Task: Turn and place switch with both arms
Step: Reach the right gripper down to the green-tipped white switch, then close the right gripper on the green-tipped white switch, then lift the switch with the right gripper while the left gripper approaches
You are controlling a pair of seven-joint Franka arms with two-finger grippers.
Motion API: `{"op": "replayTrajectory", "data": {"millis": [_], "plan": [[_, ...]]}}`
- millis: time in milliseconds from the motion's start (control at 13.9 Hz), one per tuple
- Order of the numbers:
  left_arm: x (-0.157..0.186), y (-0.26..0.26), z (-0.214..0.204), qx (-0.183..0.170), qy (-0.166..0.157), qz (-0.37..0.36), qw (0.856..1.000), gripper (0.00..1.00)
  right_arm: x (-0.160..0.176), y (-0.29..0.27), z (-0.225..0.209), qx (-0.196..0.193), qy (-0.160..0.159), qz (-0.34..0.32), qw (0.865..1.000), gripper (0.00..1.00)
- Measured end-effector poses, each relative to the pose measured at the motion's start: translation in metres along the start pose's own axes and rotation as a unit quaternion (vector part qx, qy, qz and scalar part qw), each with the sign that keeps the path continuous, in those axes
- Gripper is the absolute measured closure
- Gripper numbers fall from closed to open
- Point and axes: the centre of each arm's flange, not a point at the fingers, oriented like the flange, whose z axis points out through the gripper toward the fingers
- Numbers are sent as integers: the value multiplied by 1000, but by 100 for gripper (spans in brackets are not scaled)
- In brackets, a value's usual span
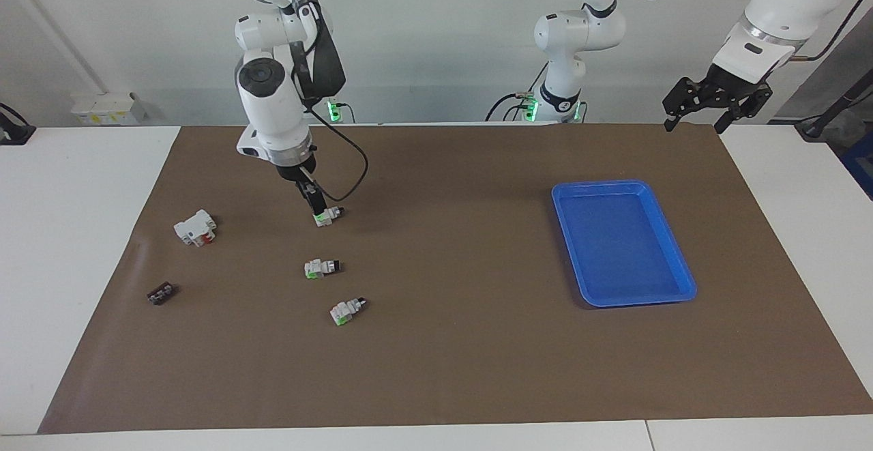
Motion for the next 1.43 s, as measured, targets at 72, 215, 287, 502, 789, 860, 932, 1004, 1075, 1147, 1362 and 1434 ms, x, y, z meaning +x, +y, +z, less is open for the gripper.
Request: {"op": "replayTrajectory", "data": {"millis": [72, 215, 287, 502, 789, 860, 932, 1004, 1075, 1147, 1362, 1434], "plan": [[0, 0, 0, 0, 0, 0, 1000, 0, 1, 4, 13, 0, -14, 16, 1000, 0], [0, 0, 0, 0, 0, 0, 1000, 0, 6, 10, 28, 2, -27, 35, 999, 0], [0, 0, 0, 0, 0, 0, 1000, 0, 7, 12, 33, 4, -28, 39, 999, 0], [0, 0, 0, 0, 0, 0, 1000, 0, 6, 21, 52, 12, -24, 42, 999, 0], [0, 0, 0, 0, 0, 0, 1000, 0, 4, 35, 78, 24, -32, 62, 997, 0], [0, 0, 0, 0, 0, 0, 1000, 0, 3, 37, 83, 27, -37, 69, 997, 0], [0, 0, 0, 0, 0, 0, 1000, 0, 2, 40, 88, 33, -36, 72, 996, 0], [0, 0, 0, 0, 0, 0, 1000, 0, 2, 42, 91, 36, -34, 72, 996, 2], [0, 0, 0, 0, 0, 0, 1000, 0, 2, 43, 94, 36, -34, 71, 996, 4], [0, 0, 0, 0, 0, 0, 1000, 0, 3, 43, 94, 37, -33, 67, 997, 15], [0, 0, 0, 0, 0, 0, 1000, 0, 10, 43, 90, 45, -41, 51, 997, 49], [0, 0, 0, 0, 0, 0, 1000, 0, 9, 40, 87, 44, -49, 51, 997, 58]]}}
